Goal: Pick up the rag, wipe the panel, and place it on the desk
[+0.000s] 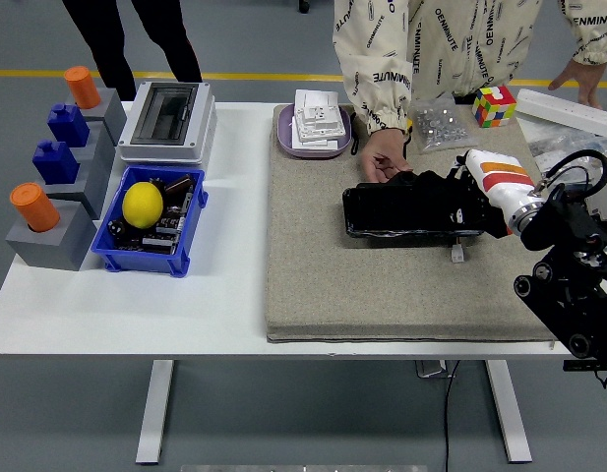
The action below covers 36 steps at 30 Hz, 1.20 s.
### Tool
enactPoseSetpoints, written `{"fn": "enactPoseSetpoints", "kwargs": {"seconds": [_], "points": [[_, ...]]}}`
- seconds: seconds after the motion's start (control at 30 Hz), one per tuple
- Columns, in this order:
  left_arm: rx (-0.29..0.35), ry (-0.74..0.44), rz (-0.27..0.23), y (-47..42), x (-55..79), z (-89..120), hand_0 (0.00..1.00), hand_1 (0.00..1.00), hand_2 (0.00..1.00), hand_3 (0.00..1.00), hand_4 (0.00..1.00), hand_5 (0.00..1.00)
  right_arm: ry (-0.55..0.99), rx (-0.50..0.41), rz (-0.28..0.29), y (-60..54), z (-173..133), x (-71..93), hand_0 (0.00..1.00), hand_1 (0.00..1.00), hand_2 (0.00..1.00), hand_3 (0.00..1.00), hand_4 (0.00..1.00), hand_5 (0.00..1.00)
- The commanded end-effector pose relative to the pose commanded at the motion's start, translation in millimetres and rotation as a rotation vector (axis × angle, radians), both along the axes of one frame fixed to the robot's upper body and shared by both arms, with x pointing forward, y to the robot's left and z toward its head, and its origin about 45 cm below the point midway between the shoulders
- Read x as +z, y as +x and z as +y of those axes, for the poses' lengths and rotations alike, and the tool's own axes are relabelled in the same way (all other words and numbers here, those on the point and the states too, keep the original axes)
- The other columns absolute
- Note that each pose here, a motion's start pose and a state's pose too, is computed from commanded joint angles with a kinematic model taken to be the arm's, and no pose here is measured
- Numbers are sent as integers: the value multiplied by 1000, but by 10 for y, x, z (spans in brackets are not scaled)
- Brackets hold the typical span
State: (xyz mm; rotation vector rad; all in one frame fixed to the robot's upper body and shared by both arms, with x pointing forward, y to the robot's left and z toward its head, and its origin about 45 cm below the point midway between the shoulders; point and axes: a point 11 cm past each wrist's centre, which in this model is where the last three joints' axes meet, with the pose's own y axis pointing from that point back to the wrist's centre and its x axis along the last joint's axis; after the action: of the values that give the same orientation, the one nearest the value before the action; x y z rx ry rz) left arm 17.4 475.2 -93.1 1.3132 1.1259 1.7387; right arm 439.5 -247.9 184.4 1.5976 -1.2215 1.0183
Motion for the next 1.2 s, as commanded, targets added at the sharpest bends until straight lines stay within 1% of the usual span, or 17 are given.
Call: {"fn": "enactPoseSetpoints", "kwargs": {"seconds": [0.23, 0.53, 0.87, 0.93, 1.07, 1.2], "points": [[-1, 1, 3, -10, 1, 4, 643, 689, 724, 565, 592, 467, 8, 53, 12, -28, 267, -49, 249, 300, 394, 393, 998, 38], [-6, 4, 10, -35, 8, 23, 644, 689, 723, 565, 592, 467, 25, 106, 1, -15, 568, 4, 249, 300, 395, 393, 998, 36], [-11, 9, 14, -39, 18, 46, 645, 690, 722, 565, 593, 467, 41, 173, 1, -51, 919, 15, 249, 300, 395, 393, 998, 35], [-11, 9, 16, -47, 19, 49, 644, 689, 722, 566, 593, 466, 42, 187, 2, -66, 995, 9, 249, 300, 395, 394, 998, 37], [-9, 10, 21, -72, 19, 52, 644, 689, 722, 566, 593, 466, 44, 233, 12, -132, 1198, -29, 249, 300, 395, 394, 998, 37], [-11, 10, 17, -55, 21, 56, 644, 689, 723, 565, 593, 466, 36, 283, 13, -190, 1389, -28, 249, 300, 395, 393, 998, 40]]}}
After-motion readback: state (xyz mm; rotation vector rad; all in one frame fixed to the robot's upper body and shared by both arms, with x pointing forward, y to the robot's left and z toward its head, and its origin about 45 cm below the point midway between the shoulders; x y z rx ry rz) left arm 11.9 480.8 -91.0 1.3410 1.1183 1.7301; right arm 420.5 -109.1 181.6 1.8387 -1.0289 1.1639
